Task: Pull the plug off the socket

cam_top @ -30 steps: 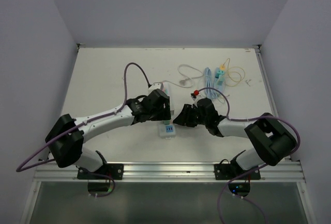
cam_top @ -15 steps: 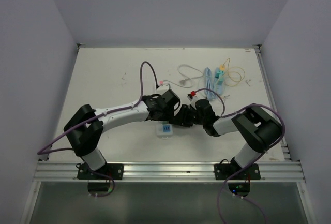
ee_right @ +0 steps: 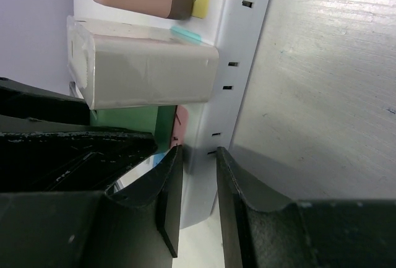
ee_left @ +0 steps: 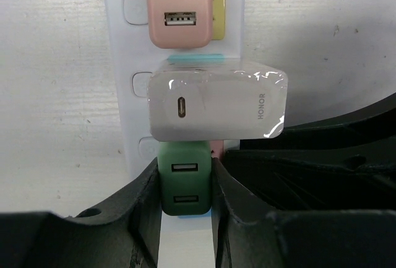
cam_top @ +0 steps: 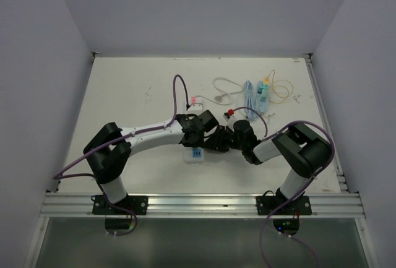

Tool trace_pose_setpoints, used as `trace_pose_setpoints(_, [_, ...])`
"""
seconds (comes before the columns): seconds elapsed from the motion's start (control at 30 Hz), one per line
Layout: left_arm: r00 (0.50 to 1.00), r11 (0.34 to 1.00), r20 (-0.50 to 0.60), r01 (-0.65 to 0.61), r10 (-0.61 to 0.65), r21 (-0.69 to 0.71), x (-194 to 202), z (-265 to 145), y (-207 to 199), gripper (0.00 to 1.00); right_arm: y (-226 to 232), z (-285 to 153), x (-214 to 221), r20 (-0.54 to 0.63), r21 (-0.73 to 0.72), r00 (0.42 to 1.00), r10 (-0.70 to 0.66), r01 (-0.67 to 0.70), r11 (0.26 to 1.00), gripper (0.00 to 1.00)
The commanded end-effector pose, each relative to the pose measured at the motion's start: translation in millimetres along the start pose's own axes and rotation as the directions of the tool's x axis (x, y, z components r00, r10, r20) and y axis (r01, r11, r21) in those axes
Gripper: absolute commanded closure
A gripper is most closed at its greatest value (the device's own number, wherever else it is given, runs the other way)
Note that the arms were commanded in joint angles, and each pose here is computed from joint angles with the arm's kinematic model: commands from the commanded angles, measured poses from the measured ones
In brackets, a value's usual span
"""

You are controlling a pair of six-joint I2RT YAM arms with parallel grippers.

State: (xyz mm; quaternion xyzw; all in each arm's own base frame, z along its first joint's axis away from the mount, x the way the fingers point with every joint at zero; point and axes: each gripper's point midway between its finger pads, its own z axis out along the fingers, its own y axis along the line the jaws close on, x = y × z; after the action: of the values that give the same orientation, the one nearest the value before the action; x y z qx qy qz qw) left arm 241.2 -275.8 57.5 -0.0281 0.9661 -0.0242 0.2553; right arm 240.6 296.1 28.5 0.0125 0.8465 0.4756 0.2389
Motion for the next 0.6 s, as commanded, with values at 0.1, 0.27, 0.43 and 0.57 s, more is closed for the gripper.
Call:
trace_pose_setpoints(0.1, [0.996,1.000,0.093,0.014,-0.015,0.012,-30,-18,-9,1.00,-48,-3,26,-0.068,0.192,0.997,0.038,-0.024,0.981,0.80])
trace_pose_setpoints(0.27, [0.992,0.998,0.122,0.023,-0.030,0.057,-40,-33,-13,1.00,-62,-5,29,-0.079,0.284,0.996,0.035,-0.011,0.959,0.84])
trace_pose_setpoints(0.43, [0.990,0.992,0.135,0.035,-0.051,0.124,-45,-45,-20,1.00,-67,-4,34,-0.108,0.362,0.994,0.016,0.024,0.932,0.86])
trace_pose_setpoints(0.57, [0.987,0.986,0.146,0.044,-0.068,0.160,-49,-54,-22,1.00,-72,-4,37,-0.127,0.415,0.992,0.001,0.053,0.908,0.87])
